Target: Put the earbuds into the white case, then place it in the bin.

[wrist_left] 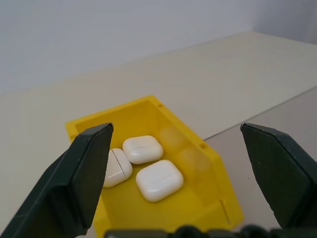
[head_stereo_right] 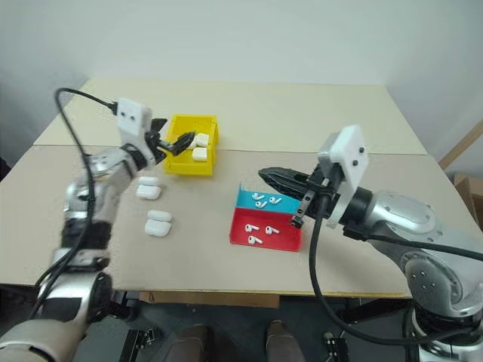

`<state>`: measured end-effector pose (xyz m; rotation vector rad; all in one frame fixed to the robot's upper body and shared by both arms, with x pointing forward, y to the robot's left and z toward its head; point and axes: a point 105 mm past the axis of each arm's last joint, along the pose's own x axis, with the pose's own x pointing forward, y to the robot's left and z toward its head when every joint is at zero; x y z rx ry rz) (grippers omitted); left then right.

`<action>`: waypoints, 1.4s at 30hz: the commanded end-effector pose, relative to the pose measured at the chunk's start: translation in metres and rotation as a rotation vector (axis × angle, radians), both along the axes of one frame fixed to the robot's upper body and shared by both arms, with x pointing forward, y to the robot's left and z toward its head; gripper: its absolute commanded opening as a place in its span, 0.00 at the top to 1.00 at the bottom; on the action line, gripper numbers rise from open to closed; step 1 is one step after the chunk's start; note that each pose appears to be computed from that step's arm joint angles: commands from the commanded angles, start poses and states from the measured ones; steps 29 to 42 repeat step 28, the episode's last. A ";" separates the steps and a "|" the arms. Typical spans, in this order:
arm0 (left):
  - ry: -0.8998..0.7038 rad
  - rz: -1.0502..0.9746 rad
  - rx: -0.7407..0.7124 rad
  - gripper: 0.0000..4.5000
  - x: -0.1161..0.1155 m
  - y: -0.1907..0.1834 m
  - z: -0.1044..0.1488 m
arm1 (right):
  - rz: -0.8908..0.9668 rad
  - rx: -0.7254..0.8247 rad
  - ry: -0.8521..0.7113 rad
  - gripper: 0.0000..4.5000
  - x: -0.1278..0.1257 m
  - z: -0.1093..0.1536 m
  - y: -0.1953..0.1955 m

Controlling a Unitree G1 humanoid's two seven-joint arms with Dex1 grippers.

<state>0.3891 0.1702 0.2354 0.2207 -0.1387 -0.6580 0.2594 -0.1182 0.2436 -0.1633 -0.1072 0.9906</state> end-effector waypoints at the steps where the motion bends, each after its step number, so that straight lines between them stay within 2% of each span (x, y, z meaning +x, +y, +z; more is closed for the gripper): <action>1: -0.058 -0.263 0.045 0.01 -0.045 -0.004 0.017 | 0.035 -0.051 -0.075 1.00 -0.008 0.007 -0.014; 3: -0.022 -0.381 0.065 0.01 -0.070 0.002 0.014 | 0.055 -0.095 -0.049 1.00 -0.010 -0.001 -0.022; 9: 0.069 -0.567 0.149 0.01 -0.119 0.010 0.008 | 0.086 -0.145 0.005 1.00 -0.013 -0.011 -0.038; 16: 0.116 -0.608 0.145 0.01 -0.147 0.006 0.005 | 0.141 -0.184 0.010 1.00 -0.015 -0.013 -0.039; 19: 0.106 -0.558 0.148 0.01 -0.149 0.002 0.006 | 0.157 -0.186 0.014 1.00 -0.014 -0.013 -0.038; 27: 0.104 -0.589 0.115 0.01 -0.163 -0.006 0.009 | 0.187 -0.194 0.017 1.00 -0.017 -0.015 -0.037; 42: 0.106 -0.592 0.104 0.01 -0.164 -0.005 0.010 | 0.190 -0.194 0.015 1.00 -0.018 -0.015 -0.036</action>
